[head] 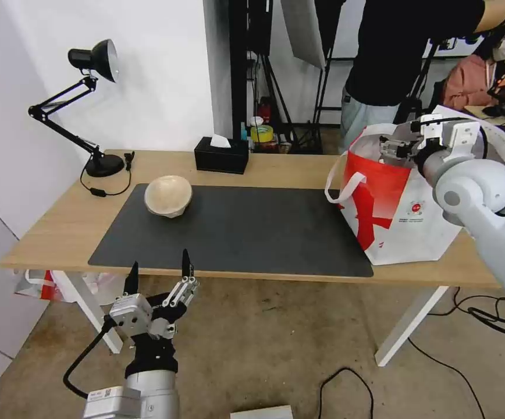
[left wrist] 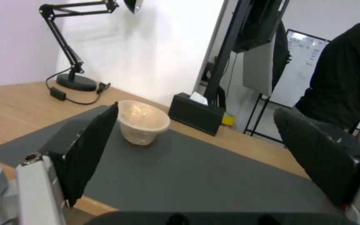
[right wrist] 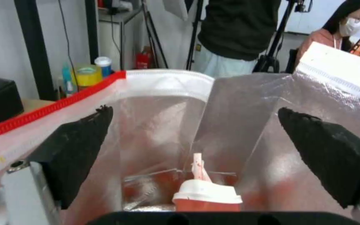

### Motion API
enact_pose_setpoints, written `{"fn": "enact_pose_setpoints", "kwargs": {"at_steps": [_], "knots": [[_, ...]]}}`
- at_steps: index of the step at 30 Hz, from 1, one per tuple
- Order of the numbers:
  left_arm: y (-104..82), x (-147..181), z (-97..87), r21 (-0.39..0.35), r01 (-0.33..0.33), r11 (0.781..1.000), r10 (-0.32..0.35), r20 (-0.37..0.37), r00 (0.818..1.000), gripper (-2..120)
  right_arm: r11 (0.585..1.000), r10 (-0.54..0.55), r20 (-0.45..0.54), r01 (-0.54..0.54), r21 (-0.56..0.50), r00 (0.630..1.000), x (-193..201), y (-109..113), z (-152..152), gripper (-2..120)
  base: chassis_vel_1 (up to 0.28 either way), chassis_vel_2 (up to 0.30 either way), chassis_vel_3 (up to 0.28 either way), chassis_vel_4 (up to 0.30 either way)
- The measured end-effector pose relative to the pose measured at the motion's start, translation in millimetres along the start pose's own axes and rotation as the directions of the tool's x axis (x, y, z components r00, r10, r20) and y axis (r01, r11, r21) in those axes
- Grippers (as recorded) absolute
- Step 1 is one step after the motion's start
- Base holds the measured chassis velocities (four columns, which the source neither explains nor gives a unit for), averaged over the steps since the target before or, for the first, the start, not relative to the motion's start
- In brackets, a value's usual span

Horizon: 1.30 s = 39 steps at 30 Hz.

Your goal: Pick up the trash from the table and place it into the takeout bag.

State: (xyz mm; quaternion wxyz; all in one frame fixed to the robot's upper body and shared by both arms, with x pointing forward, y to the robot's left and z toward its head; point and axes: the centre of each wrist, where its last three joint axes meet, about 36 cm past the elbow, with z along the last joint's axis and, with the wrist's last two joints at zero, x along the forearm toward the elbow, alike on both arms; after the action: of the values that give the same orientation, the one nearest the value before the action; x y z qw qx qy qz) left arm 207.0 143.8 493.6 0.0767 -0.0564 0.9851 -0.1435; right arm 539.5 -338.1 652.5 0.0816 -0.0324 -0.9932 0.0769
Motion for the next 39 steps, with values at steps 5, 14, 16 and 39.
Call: {"fn": "enact_pose_setpoints", "kwargs": {"at_steps": [5, 14, 16, 39], "knots": [[0.0, 0.3, -0.3, 0.000, 0.002, 1.000, -0.002, 0.000, 1.000, 100, 0.999, -0.025, 0.041, 0.026, -0.031, 0.999, 10.9, 1.7, -3.5, 100, 0.000, 0.000, 0.000, 0.000], [0.2, -0.1, -0.4, -0.001, 0.008, 1.000, -0.008, 0.002, 1.000, 100, 0.965, -0.113, 0.362, 0.189, -0.181, 0.925, 54.5, 37.7, 17.7, 100, 0.000, 0.000, 0.000, 0.000], [0.5, -0.1, -0.4, -0.002, 0.010, 1.000, -0.010, 0.003, 1.000, 100, 0.952, -0.114, 0.458, 0.228, -0.203, 0.882, 68.7, 50.7, 30.4, 100, 0.000, 0.000, 0.000, 0.000], [1.0, 1.4, -3.9, 0.003, 0.016, 1.000, -0.016, 0.019, 1.000, 100, 0.960, -0.079, 0.650, 0.234, -0.156, 0.756, 205.3, 151.8, 154.9, 100, 0.000, 0.000, 0.000, 0.000]]}}
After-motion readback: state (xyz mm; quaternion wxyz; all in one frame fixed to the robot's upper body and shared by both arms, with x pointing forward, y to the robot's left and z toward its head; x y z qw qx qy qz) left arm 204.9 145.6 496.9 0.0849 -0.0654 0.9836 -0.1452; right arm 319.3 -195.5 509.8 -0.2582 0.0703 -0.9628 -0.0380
